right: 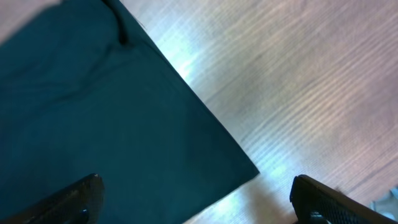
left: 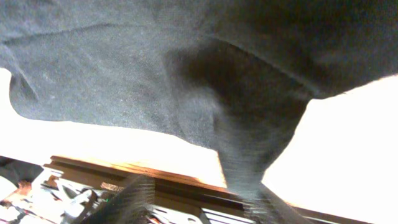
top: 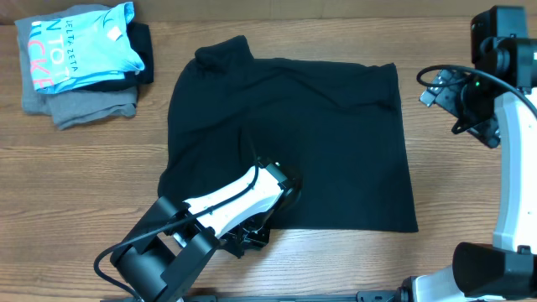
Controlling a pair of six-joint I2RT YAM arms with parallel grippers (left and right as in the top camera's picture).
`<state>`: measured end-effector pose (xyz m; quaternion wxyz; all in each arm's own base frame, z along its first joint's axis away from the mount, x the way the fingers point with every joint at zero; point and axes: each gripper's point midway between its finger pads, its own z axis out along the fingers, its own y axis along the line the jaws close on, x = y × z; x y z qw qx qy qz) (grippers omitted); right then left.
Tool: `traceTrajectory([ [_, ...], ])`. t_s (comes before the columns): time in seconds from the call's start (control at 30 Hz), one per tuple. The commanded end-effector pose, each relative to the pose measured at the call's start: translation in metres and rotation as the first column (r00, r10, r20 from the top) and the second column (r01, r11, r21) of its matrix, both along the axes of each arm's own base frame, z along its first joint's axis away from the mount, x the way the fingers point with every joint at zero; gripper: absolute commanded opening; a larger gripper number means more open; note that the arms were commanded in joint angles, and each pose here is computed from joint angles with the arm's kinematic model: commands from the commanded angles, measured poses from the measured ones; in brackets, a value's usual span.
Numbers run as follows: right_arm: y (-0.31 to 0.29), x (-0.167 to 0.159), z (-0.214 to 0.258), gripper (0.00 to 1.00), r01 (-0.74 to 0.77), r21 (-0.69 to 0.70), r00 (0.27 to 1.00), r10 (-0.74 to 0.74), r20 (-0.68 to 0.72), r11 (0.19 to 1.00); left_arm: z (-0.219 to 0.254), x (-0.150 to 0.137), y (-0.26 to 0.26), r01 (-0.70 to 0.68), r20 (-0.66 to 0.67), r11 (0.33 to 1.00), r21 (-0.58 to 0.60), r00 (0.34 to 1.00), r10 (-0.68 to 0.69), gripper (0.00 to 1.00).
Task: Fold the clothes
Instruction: 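Grasp the bottom hem near center with the left gripper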
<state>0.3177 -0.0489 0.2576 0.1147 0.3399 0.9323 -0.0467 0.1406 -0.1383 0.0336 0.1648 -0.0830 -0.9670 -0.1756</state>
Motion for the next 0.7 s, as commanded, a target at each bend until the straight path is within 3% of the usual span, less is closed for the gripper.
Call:
traceTrajectory([
  [0.0, -0.003, -0.007, -0.014, 1.00, 0.015, -0.009, 0.998, -0.016, -0.053, 1.000, 0.008, 0.007, -0.004, 0.005, 0.040, 0.999, -0.031, 0.999, -0.004, 0.92],
  [0.4, -0.001, -0.019, -0.069, 1.00, 0.014, 0.003, 0.984, -0.013, -0.179, 1.000, 0.010, 0.022, 0.016, -0.063, 0.051, 0.998, -0.002, 0.997, 0.063, 1.00],
  [0.67, -0.001, -0.014, -0.078, 1.00, 0.014, 0.003, 0.986, -0.013, -0.164, 1.000, 0.009, 0.014, 0.008, -0.048, -0.032, 0.995, -0.084, 0.998, 0.045, 0.95],
])
